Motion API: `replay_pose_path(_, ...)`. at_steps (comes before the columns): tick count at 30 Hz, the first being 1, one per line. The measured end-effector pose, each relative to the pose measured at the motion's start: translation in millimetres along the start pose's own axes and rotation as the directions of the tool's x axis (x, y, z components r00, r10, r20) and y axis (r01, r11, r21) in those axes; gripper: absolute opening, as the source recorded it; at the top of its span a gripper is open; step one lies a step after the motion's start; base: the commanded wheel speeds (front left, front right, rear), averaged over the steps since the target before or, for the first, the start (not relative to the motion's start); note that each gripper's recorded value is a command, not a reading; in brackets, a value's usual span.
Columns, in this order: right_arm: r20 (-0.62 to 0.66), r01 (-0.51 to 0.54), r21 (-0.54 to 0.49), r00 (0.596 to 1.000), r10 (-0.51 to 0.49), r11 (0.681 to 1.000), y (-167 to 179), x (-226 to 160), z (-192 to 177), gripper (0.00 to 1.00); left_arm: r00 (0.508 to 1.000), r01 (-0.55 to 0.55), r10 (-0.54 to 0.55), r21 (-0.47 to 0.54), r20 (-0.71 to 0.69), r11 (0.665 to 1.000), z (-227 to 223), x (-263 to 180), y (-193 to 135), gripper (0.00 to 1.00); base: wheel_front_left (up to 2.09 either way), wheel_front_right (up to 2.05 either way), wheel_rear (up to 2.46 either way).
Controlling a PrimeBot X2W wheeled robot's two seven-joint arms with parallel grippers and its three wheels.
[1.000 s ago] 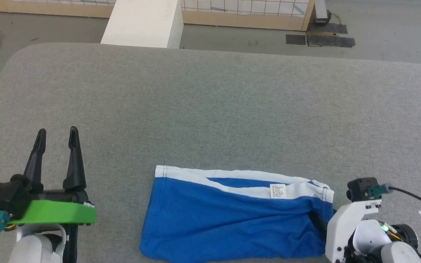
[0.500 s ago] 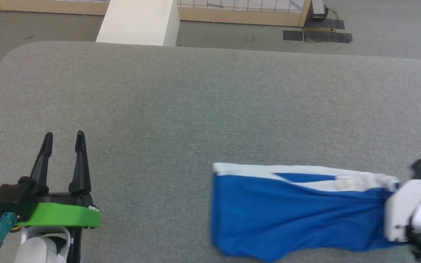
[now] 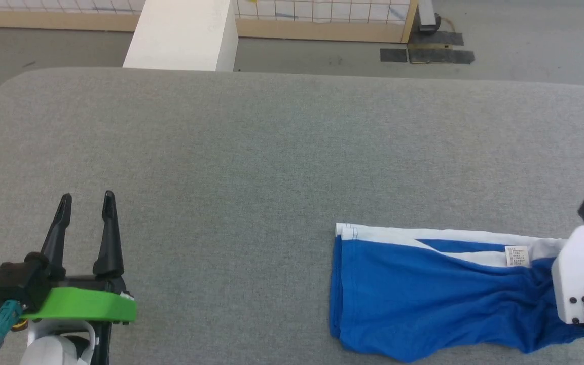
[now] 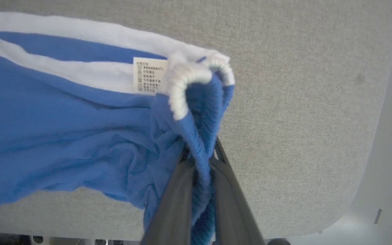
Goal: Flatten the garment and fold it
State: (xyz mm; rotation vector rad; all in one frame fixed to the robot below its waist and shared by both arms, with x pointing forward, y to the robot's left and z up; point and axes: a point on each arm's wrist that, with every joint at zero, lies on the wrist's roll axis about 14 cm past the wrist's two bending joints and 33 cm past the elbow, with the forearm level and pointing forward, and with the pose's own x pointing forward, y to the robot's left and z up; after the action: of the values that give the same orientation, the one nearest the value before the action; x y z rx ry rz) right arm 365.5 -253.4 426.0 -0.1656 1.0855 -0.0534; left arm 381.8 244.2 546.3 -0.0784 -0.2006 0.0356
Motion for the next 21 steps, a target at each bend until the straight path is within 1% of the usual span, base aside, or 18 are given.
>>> replay_pose_path(3,0.022,-0.064,-0.052,0.998,0.066,0.997,17,-24,9,0.00,1.000,-0.006,0.006,0.001,0.000,1.000,0,-1,2,1.00,0.00,0.00,0.00)
replay_pose_path(5,0.037,-0.136,-0.055,0.990,0.138,0.989,34,-36,13,0.00,1.000,-0.005,0.005,-0.001,0.000,1.000,0,-1,2,1.00,0.00,0.00,0.00)
replay_pose_path(8,0.070,-0.278,-0.050,0.957,0.281,0.959,73,-49,18,0.00,1.000,0.000,0.000,-0.003,0.000,1.000,-1,0,-1,1.00,0.00,0.00,0.00)
replay_pose_path(10,0.085,-0.344,-0.050,0.934,0.347,0.938,95,-53,20,0.00,1.000,0.004,-0.004,-0.004,0.003,1.000,0,2,-2,1.00,0.00,0.00,0.00)
replay_pose_path(13,0.113,-0.423,-0.045,0.898,0.425,0.905,124,-51,22,0.00,1.000,0.012,-0.012,-0.009,0.004,1.000,0,2,-5,1.00,0.00,0.00,0.00)
replay_pose_path(19,0.092,-0.504,-0.071,0.856,0.509,0.861,166,-33,15,0.00,1.000,0.004,-0.004,-0.009,-0.001,1.000,-1,0,-3,1.00,0.00,0.00,0.00)
replay_pose_path(21,0.106,-0.544,-0.070,0.830,0.548,0.836,179,-30,18,0.00,1.000,-0.002,0.002,-0.009,-0.002,1.000,-1,-1,-1,1.00,0.00,0.00,0.00)
